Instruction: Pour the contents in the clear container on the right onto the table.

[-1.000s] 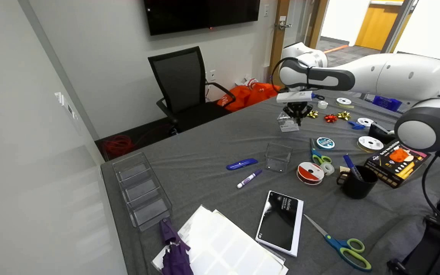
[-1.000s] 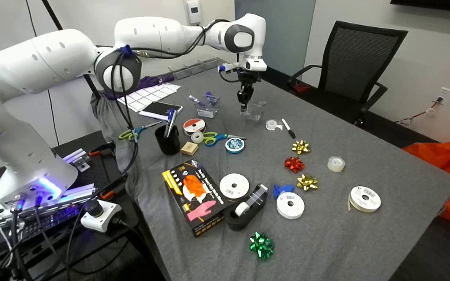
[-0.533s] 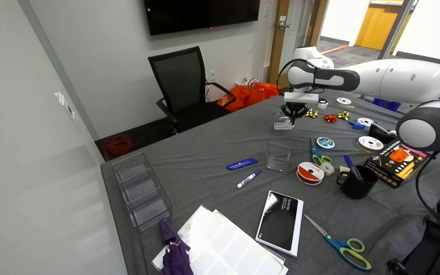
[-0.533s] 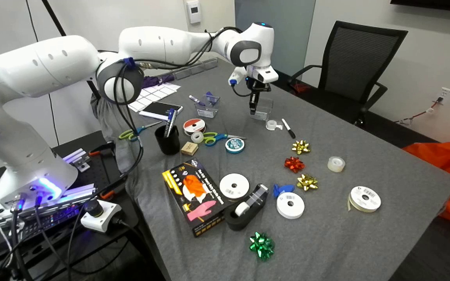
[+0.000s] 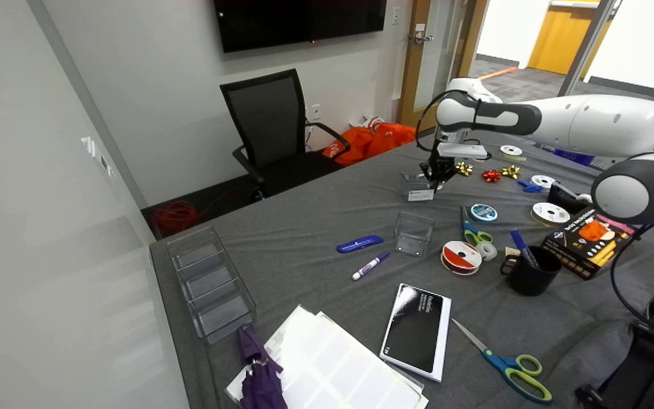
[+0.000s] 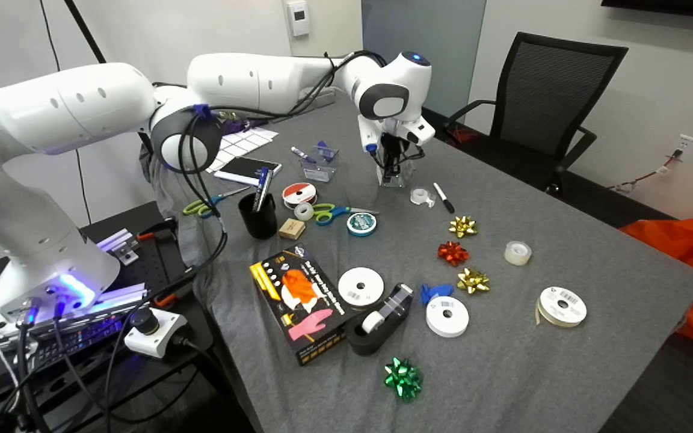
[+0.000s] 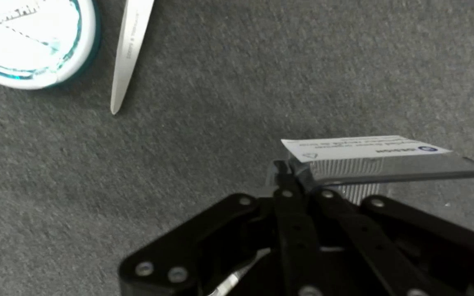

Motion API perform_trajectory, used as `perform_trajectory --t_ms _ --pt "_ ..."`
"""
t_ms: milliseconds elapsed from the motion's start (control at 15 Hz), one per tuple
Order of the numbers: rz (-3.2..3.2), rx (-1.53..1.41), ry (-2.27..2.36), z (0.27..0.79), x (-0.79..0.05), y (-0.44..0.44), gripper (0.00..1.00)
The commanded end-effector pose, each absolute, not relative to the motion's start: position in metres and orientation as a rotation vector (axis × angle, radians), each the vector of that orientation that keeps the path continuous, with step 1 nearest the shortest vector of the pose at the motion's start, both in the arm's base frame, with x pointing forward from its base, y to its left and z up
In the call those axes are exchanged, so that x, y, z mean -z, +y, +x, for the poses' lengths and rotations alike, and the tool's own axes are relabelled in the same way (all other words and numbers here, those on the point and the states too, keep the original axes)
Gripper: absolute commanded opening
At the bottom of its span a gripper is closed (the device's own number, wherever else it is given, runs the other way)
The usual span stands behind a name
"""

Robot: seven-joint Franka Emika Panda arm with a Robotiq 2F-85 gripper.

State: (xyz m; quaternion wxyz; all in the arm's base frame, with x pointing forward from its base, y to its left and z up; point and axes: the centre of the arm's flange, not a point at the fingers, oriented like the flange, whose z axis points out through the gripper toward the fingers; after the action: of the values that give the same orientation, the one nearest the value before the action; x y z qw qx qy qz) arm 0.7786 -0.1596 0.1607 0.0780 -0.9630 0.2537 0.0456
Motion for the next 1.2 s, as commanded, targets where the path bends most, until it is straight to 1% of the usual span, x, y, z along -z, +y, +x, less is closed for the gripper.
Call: perform_trajectory --t_ms 0,67,133,400,533,733,867,1133 --pt "-2.87 -0.175 0.626 0.704 -0.152 -0.15 0.29" --pt "-2.879 -0.183 0.622 0.704 -0.153 -0.151 0.29" --pt "-2.883 -0.206 0.622 0.702 -0.152 -0.151 0.35" --pt "-2.877 -0.279 0.629 0.695 -0.142 -0.145 0.65" --pt "-2.871 -0.289 0.626 0.694 -0.14 -0.143 0.77" --pt "-2.849 -0.302 0.617 0.693 -0.144 -0.139 0.98" --pt "-2.824 -0.301 0.608 0.693 -0.15 -0.135 1.0" --pt "-2.799 -0.256 0.615 0.697 -0.161 -0.129 1.0"
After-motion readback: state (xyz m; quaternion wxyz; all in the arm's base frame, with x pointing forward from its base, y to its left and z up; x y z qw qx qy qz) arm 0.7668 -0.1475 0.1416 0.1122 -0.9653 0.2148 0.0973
